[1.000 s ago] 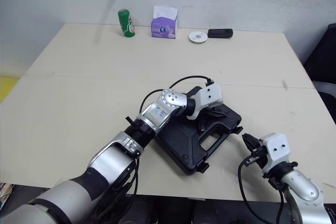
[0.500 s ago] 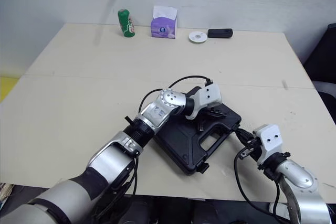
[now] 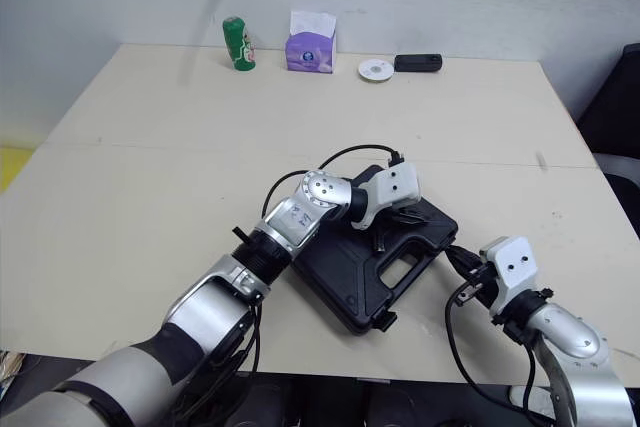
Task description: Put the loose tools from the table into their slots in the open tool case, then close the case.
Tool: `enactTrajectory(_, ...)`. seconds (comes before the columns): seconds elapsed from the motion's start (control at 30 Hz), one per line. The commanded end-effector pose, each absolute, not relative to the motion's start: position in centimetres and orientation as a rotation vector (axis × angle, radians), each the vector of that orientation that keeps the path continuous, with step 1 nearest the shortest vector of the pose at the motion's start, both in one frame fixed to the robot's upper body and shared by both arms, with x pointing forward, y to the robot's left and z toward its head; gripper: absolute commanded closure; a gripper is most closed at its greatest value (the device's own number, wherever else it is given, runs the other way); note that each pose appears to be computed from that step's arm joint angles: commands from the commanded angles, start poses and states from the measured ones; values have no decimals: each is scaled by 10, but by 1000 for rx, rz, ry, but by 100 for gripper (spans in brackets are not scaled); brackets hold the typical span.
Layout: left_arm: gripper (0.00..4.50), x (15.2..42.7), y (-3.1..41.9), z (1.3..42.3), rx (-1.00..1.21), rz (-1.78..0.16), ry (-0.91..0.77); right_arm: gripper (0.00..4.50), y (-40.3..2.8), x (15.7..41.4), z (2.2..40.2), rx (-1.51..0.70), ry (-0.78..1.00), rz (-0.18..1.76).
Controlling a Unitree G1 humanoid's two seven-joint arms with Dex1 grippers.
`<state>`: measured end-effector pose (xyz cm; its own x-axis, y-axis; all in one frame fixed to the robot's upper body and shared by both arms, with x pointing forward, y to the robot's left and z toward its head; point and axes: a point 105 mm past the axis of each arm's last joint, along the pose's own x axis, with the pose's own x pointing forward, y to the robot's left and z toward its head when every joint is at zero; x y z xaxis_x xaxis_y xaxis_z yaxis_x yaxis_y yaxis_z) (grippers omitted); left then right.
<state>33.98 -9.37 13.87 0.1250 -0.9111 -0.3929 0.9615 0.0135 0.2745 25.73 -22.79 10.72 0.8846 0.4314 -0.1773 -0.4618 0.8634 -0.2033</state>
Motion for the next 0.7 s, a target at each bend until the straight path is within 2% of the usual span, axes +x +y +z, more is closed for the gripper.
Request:
enactTrajectory(0.03,450,320,-77,65,608,-1524,417,443,-216,258,139,-265,6,518)
enactTrajectory(0.17,450,324,-78,69,611,-1507,383,443,-214,261,143,-256,-12,518)
enactTrajectory(0.7,450,323,-73,59,625,-1503,432,443,-214,268,144,-279,14,552)
